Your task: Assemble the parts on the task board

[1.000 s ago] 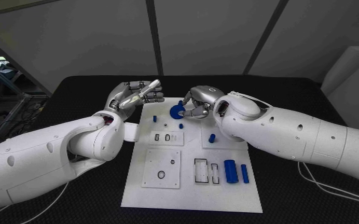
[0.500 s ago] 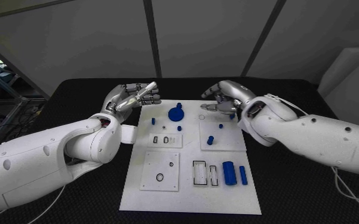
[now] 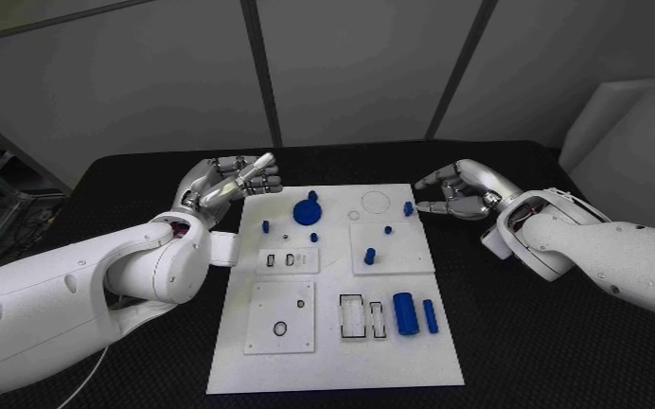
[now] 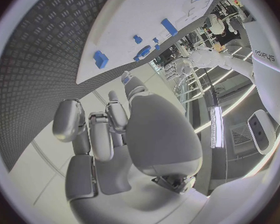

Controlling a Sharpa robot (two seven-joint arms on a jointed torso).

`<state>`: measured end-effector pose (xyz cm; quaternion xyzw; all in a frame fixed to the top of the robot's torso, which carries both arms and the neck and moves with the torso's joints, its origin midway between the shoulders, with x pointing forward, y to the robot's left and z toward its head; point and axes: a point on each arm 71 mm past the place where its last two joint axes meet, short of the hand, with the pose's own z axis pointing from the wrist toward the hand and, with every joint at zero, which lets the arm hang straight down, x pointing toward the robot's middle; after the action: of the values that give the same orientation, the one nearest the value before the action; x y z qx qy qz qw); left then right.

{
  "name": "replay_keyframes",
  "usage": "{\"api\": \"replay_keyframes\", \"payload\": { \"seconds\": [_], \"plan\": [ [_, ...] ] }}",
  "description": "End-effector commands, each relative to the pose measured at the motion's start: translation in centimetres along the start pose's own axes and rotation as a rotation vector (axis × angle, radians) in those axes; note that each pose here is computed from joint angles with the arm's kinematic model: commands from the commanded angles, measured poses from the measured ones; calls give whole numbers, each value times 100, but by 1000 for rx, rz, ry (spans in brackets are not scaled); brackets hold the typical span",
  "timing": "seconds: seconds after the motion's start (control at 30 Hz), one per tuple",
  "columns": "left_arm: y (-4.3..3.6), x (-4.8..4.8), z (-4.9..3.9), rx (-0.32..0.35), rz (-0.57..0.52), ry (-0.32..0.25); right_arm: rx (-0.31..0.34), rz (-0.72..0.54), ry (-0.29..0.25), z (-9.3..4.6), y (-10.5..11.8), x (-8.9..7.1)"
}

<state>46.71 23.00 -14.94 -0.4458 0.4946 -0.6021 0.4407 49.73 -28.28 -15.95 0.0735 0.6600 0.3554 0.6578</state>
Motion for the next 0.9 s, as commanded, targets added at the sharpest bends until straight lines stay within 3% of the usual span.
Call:
{"api": "replay_keyframes", "payload": {
  "seconds": [0.03,0.4,0.9],
  "plan": [
    [1,9,1,6,-5,15,-7,41,35,-47,-79,68],
    [33,-15,-4,1,-3,7,38,38,67,-40,-222,230],
    [46,-23,-7,-2,-2,5,65,47,15,8,-243,232]
  ]
}}
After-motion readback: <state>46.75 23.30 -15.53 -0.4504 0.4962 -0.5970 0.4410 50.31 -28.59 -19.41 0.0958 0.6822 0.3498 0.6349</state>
